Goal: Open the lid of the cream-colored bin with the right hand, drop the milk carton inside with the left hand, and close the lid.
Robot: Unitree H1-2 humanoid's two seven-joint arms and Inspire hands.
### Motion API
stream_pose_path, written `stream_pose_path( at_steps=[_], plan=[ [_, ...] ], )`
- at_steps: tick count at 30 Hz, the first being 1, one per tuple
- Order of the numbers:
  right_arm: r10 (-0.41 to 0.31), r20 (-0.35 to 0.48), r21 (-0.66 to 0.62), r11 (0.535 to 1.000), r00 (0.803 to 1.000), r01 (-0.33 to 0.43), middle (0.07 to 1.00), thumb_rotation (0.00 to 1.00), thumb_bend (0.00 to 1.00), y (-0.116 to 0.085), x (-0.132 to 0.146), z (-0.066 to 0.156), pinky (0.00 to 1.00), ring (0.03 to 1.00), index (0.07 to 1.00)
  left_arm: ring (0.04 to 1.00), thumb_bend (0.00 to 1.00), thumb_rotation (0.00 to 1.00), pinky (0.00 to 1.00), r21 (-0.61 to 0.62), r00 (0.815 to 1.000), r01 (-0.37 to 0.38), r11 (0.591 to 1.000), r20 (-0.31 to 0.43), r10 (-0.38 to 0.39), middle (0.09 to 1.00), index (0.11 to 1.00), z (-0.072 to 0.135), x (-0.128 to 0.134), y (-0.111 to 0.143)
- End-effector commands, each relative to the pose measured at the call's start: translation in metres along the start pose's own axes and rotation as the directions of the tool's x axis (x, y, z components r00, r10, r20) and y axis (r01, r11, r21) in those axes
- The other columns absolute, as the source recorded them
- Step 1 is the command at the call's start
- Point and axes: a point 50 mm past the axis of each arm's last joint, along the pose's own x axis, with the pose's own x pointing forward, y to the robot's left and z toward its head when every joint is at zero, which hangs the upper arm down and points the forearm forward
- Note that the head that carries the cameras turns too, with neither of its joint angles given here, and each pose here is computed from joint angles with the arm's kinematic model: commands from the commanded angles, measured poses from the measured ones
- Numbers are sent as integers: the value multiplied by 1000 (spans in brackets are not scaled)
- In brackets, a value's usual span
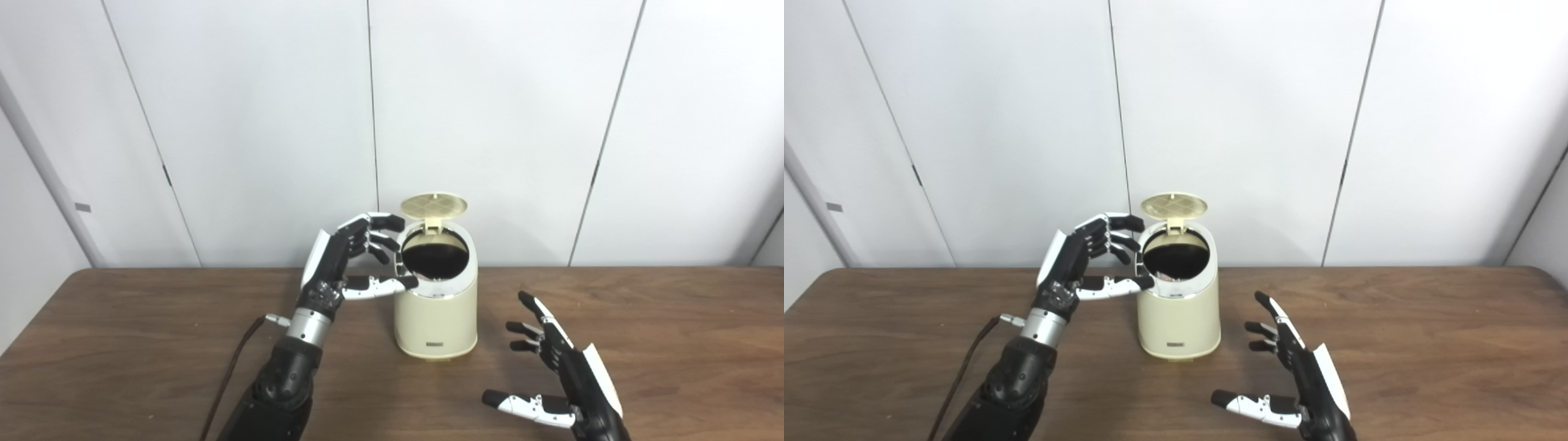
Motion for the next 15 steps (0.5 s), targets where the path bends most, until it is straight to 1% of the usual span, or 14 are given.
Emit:
stream_pose_path(
  at_steps=[1,3,6,9,12,15],
  plan=[
    [-8,83,5,1000,997,7,960,250,781,-7,14,13,709,817,929,587,806,14,466,18,994,-19,1000,106,17,696,689,24,21,17],
    [-7,83,5,1000,997,7,962,243,778,-8,14,12,709,818,930,614,796,31,499,11,993,-11,1000,118,10,717,698,27,21,25],
    [-5,81,-9,1000,997,5,960,238,778,-11,13,12,704,814,924,671,775,53,556,-8,990,-11,1000,142,12,755,740,33,18,42],
    [1,80,-24,1000,997,1,958,234,776,-13,13,10,702,810,919,710,776,85,600,8,987,-31,999,161,29,781,782,38,12,59],
    [7,78,-29,1000,997,-4,955,218,767,-14,13,11,709,808,918,723,790,117,619,10,983,-62,998,172,60,791,790,41,3,73],
    [13,69,-29,1000,998,-11,956,208,761,-16,13,9,729,815,925,723,801,156,604,9,981,-90,996,172,87,797,798,41,-12,85]
  ],
)
